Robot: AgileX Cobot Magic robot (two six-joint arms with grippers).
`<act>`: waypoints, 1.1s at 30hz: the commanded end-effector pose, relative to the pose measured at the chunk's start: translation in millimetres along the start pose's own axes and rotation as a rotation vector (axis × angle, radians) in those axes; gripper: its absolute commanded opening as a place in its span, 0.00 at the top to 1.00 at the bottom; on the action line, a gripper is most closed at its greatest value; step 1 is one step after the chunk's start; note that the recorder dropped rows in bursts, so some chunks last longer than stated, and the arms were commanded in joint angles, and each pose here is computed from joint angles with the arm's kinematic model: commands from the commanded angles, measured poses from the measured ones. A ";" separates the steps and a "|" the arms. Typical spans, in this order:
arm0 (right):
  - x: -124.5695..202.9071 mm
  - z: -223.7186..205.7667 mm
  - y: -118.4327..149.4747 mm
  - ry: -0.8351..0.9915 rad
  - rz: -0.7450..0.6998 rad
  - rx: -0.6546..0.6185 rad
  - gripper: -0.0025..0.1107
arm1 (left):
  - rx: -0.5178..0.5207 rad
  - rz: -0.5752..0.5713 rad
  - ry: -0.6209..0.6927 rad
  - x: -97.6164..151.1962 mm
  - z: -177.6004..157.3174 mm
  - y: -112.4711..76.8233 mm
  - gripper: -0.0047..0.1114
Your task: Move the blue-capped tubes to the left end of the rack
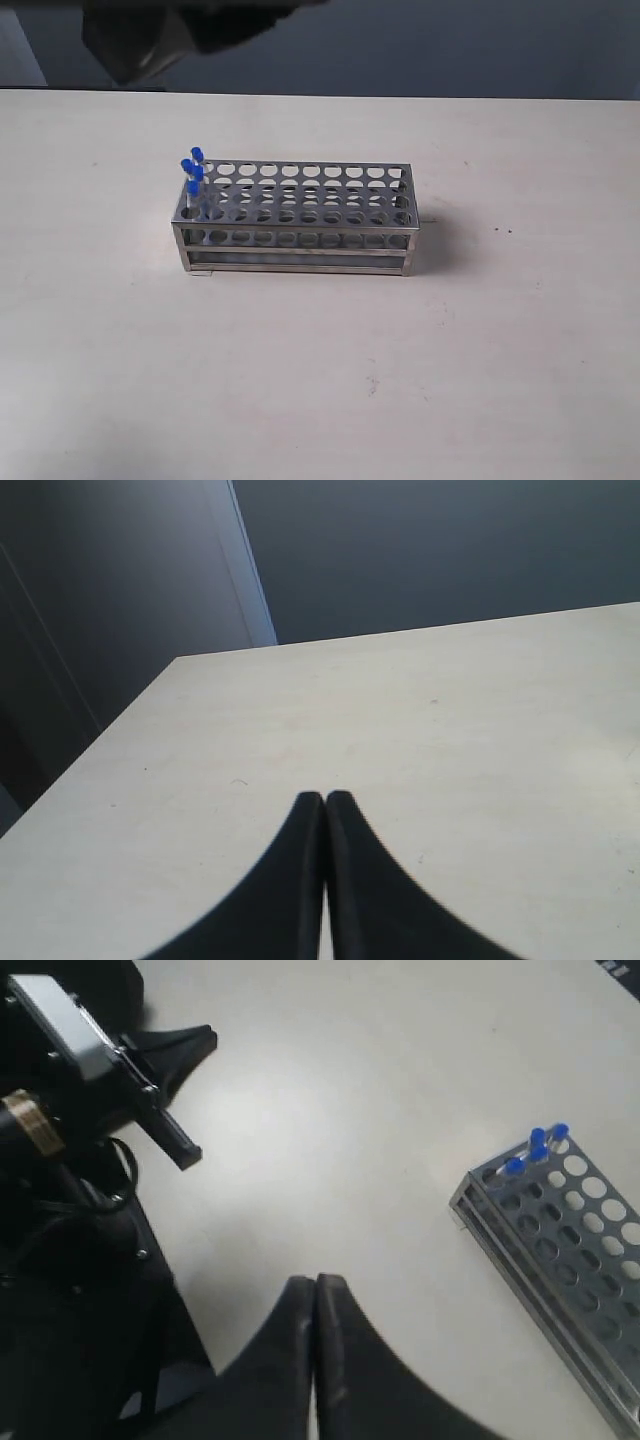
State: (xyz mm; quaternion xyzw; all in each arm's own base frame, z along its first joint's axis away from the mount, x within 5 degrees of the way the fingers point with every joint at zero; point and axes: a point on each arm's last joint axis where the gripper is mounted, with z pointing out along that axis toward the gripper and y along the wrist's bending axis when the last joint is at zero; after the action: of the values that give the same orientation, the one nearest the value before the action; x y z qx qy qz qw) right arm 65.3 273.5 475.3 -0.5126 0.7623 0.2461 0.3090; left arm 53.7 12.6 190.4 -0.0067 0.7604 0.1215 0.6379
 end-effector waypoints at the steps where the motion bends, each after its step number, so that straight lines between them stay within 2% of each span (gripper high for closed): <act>1: 5.8 -36.8 1.9 -0.074 0.025 -0.026 0.98 | -0.003 -0.004 -0.010 -1.6 0.2 0.2 0.96; 4: 8.2 -50.8 0.3 -0.105 0.082 -0.034 0.98 | -0.003 -0.004 -0.010 -1.6 0.2 0.2 0.96; 8: 9.9 -59.2 -0.7 -0.123 0.086 -0.038 0.98 | -0.003 -0.004 -0.010 -1.6 0.2 0.2 0.96; 26: 10.3 -61.1 -0.9 -0.128 0.089 -0.039 0.98 | -0.003 -0.004 -0.010 -1.6 0.2 0.2 0.96; 33: 21.3 -104.7 -12.8 -0.229 0.124 -0.042 0.98 | -0.003 -0.004 -0.010 -1.6 0.2 0.2 0.96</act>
State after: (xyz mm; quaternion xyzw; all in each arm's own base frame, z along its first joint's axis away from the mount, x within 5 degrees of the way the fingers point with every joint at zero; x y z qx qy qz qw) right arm 47.5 206.0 520.5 -0.4576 0.7516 0.3249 0.3465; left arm 53.7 12.6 190.4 -0.0067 0.7604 0.1215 0.6379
